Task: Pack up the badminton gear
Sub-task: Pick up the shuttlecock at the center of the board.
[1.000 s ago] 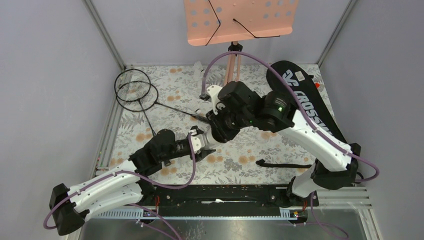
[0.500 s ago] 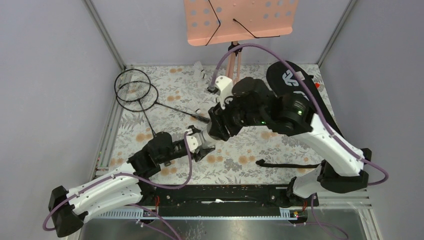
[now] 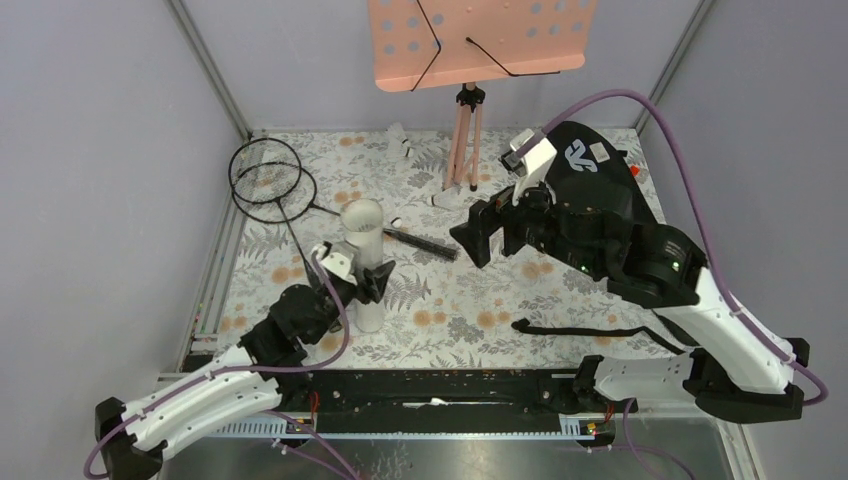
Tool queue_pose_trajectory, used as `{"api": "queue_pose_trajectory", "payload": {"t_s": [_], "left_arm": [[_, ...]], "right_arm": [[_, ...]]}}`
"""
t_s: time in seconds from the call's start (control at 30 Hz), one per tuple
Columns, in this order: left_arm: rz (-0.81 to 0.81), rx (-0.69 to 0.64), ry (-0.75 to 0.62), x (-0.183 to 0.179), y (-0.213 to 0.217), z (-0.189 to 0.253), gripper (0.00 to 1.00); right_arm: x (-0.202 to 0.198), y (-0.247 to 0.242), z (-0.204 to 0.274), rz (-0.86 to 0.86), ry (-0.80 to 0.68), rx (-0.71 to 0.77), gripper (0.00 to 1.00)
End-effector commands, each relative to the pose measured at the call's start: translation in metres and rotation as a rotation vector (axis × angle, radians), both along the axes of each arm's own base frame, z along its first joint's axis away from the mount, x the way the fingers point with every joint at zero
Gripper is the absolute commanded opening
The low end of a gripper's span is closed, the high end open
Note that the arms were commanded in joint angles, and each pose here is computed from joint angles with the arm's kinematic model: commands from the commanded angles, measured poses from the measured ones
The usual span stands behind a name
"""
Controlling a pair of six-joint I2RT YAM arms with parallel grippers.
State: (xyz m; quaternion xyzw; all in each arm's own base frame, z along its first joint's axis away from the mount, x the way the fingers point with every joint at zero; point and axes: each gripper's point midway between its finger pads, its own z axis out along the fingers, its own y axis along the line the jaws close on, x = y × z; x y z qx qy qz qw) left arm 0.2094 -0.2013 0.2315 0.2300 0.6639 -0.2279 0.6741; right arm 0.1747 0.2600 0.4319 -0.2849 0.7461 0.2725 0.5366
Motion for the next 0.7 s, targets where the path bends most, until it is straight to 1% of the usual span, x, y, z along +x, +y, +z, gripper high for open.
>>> {"api": "queue_pose_trajectory", "payload": {"t_s": [0.0, 0.07, 0.1, 0.17, 0.23, 0.33, 0.5, 0.57, 0.6, 0.67], "left_arm": [[0.309, -0.217, 0.007, 0.019, 0.052, 0.023, 0.58], [0.359, -0.253, 0.013, 0.019, 0.062, 0.02, 0.58], [0.377, -0.264, 0.015, 0.019, 0.067, 0.019, 0.59], [0.405, -0.273, 0.028, 0.019, 0.073, 0.015, 0.59], [0.41, -0.266, 0.037, 0.018, 0.074, 0.012, 0.59], [0.392, -0.238, 0.054, 0.018, 0.07, 0.007, 0.61], [0.376, -0.186, 0.094, 0.02, 0.061, -0.009, 0.61], [0.361, -0.167, 0.106, 0.021, 0.056, -0.015, 0.63], [0.354, -0.159, 0.112, 0.021, 0.054, -0.017, 0.64], [0.333, -0.143, 0.125, 0.02, 0.048, -0.022, 0.64]], "right_arm": [[0.046, 0.001, -0.035, -0.165, 0.095, 0.058, 1.0], [0.069, 0.003, -0.067, -0.211, 0.177, 0.052, 0.99], [0.082, 0.003, -0.082, -0.246, 0.192, 0.037, 1.0], [0.102, 0.008, -0.109, -0.285, 0.23, 0.003, 1.0], [0.122, 0.015, -0.13, -0.309, 0.294, 0.012, 1.0], [0.155, 0.029, -0.16, -0.319, 0.378, 0.021, 0.99], [0.213, 0.035, -0.22, -0.391, 0.462, -0.033, 0.97], [0.235, 0.038, -0.244, -0.406, 0.505, -0.023, 0.95], [0.245, 0.041, -0.255, -0.397, 0.521, -0.005, 0.93], [0.267, 0.043, -0.279, -0.405, 0.54, 0.021, 0.92]]}}
